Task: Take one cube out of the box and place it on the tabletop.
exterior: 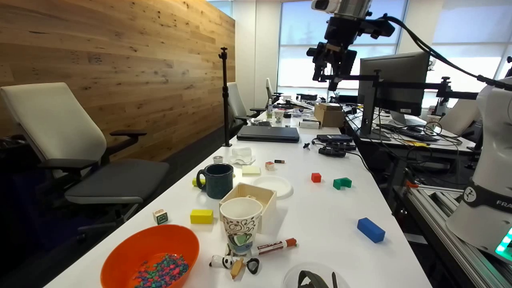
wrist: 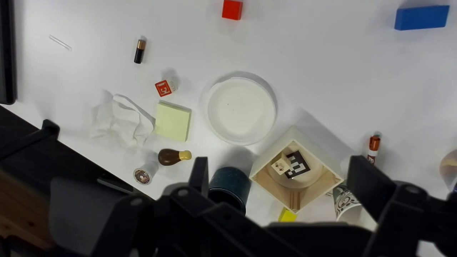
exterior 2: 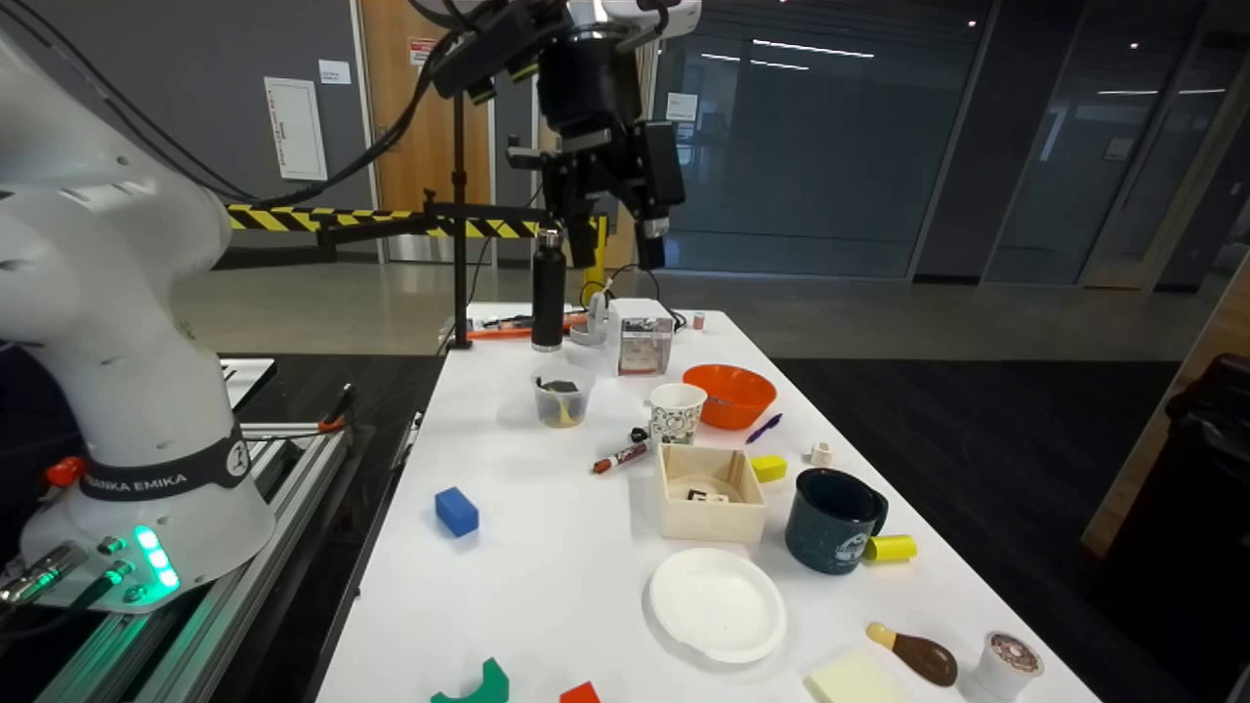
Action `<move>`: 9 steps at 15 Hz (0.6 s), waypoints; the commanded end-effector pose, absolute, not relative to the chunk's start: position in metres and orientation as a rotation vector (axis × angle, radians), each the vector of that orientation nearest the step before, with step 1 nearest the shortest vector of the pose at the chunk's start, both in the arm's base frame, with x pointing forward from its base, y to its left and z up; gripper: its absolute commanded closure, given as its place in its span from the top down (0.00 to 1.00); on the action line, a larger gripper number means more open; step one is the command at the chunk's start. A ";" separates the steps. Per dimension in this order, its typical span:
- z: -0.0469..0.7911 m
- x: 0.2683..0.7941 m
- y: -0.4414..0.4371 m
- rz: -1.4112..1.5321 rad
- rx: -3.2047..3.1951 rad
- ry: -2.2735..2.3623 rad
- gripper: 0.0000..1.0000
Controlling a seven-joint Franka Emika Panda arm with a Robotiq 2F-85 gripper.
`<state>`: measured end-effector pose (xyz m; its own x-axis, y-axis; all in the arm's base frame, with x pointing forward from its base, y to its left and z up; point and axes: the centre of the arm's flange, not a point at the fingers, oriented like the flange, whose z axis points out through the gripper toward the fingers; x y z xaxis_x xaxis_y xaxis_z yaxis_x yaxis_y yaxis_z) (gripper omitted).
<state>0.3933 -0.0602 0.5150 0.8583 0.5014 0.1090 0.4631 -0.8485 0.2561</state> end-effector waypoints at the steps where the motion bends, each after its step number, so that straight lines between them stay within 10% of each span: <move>1: 0.515 0.393 -0.060 0.252 2.813 0.739 1.00; 9: 0.505 0.441 -0.007 0.450 3.059 0.221 1.00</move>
<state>0.4116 -0.0284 0.5055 0.9333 0.2779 0.2275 0.2550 -0.9588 0.1248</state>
